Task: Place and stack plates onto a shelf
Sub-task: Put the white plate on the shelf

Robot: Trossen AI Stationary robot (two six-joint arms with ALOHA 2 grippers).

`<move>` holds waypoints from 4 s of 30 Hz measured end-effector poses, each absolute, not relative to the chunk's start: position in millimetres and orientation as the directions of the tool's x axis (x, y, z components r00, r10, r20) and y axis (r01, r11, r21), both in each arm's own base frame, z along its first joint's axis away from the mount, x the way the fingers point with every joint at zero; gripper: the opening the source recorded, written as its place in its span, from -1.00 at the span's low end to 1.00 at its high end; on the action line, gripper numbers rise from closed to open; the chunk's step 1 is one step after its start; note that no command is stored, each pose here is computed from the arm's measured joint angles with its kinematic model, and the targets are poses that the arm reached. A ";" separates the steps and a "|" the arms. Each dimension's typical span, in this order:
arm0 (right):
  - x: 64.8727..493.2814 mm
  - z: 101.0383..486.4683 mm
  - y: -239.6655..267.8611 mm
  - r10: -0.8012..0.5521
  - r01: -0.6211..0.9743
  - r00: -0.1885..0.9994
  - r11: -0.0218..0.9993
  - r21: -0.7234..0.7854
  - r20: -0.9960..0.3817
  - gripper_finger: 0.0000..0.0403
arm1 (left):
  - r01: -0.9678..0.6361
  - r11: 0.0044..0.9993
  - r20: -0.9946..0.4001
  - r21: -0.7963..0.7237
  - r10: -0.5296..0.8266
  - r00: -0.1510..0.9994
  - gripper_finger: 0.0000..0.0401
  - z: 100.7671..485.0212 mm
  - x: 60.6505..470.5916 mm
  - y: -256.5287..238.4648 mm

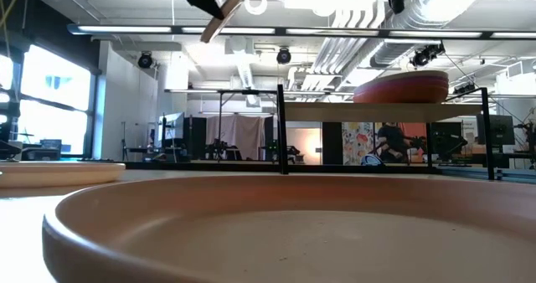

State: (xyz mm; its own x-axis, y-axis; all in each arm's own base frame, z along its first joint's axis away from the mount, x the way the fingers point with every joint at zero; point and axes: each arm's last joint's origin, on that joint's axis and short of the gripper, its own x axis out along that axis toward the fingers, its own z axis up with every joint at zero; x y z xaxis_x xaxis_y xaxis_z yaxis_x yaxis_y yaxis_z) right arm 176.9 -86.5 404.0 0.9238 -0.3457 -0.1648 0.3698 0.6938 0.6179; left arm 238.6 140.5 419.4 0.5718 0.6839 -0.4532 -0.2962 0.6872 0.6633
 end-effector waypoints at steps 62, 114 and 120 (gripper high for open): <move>327.2 413.2 -181.4 -0.293 0.601 0.767 0.639 0.480 -0.571 -0.43 | 0.407 0.646 -0.763 0.646 0.525 0.378 -0.99 330.9 259.9 113.6; 334.6 396.1 -190.8 -0.441 0.757 0.640 0.503 0.418 -0.629 -0.99 | 0.296 0.555 -0.626 0.777 0.634 0.455 -0.80 333.8 287.2 109.1; 331.1 394.5 -194.3 -0.434 0.765 0.629 0.494 0.414 -0.645 -1.00 | 0.219 0.610 -0.631 0.761 0.619 0.466 -0.58 333.7 287.6 108.9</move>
State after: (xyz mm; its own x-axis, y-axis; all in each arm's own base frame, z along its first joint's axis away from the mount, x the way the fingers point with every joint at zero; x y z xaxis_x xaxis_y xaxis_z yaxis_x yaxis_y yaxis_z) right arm 331.1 -194.3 394.5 0.6291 -0.4335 -0.6452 0.7648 0.4935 0.4141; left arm 287.6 108.9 333.7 0.4665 0.6195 -0.6314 0.2194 0.6105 0.7610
